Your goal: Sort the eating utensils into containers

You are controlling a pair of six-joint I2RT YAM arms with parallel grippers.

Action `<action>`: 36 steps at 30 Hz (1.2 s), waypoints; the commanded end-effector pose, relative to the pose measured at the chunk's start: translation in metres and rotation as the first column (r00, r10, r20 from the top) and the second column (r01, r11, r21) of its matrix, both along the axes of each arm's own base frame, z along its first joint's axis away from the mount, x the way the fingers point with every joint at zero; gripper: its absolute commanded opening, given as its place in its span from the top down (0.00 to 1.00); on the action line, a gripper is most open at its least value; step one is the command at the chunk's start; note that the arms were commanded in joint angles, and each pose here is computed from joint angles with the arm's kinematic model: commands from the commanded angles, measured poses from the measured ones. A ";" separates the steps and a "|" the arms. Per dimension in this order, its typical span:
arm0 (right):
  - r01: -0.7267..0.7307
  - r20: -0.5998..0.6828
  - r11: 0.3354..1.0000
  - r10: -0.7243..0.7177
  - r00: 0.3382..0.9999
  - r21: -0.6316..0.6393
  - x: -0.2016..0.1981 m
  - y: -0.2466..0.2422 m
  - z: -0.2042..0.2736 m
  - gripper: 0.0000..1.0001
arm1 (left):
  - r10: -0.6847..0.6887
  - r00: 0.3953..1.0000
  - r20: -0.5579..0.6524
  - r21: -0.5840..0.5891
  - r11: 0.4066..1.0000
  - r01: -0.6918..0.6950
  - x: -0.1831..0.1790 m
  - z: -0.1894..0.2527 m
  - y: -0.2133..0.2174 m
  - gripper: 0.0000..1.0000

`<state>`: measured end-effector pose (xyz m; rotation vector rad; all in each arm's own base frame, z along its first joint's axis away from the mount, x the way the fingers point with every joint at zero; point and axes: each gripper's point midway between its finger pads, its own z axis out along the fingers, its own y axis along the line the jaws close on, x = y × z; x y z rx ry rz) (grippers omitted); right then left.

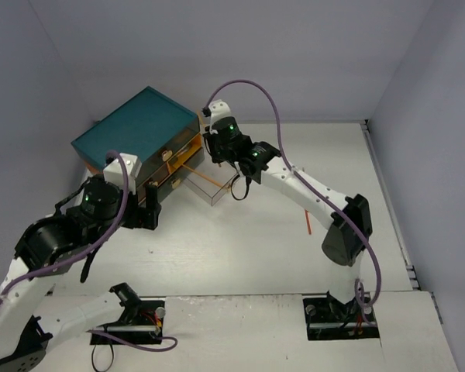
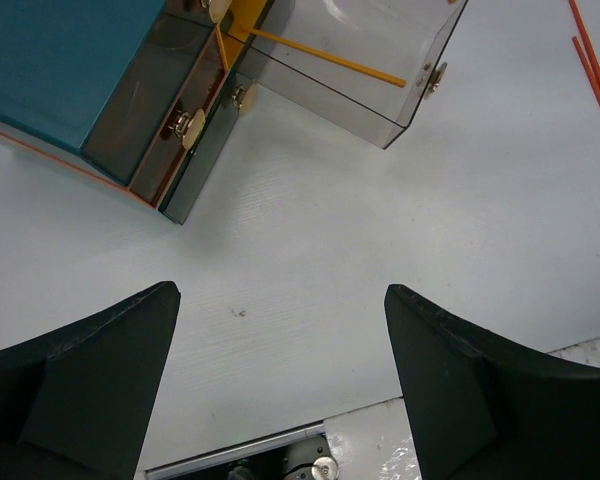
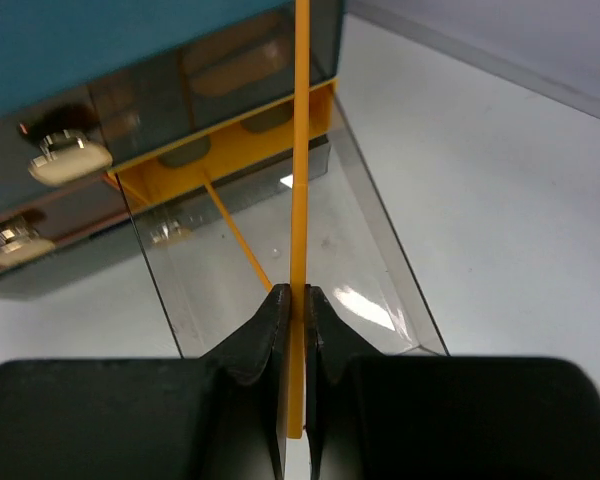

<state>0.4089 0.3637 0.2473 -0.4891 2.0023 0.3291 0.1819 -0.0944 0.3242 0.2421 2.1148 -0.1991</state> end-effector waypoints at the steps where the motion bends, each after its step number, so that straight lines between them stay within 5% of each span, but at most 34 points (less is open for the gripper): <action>1: -0.217 -0.014 0.970 0.217 0.976 -0.111 0.002 0.022 -0.036 0.95 | 0.089 0.996 0.021 -0.049 0.995 -0.088 0.017 0.013 -0.006 0.19; 6: -0.219 -0.029 0.971 0.217 0.976 -0.095 0.000 0.009 -0.034 0.57 | 0.158 0.987 0.014 -0.056 0.986 -0.157 0.022 0.008 -0.001 0.19; 10: -0.099 0.037 0.993 0.102 0.994 -0.069 0.002 -0.037 0.007 0.47 | 0.187 0.982 0.032 -0.037 0.982 -0.186 0.025 0.010 0.005 0.19; 15: 0.106 -0.015 0.994 -0.106 0.994 0.012 0.000 -0.130 0.008 0.46 | 0.226 0.973 0.049 -0.028 0.974 -0.225 0.034 0.018 0.006 0.18; 23: 0.389 -0.230 0.921 -0.381 0.896 -0.008 -0.057 -0.260 -0.084 0.46 | 0.215 0.977 0.012 -0.009 0.977 -0.215 0.058 0.020 -0.020 0.19; 29: 0.453 -0.449 0.891 -0.396 0.801 0.022 -0.111 -0.275 -0.147 0.44 | 0.175 0.985 -0.008 0.000 0.985 -0.175 0.066 0.022 -0.034 0.19; 36: 0.520 -0.549 0.849 -0.478 0.686 -0.091 -0.134 -0.289 -0.196 0.43 | 0.153 0.988 -0.028 0.060 0.987 -0.151 0.071 0.011 -0.034 0.19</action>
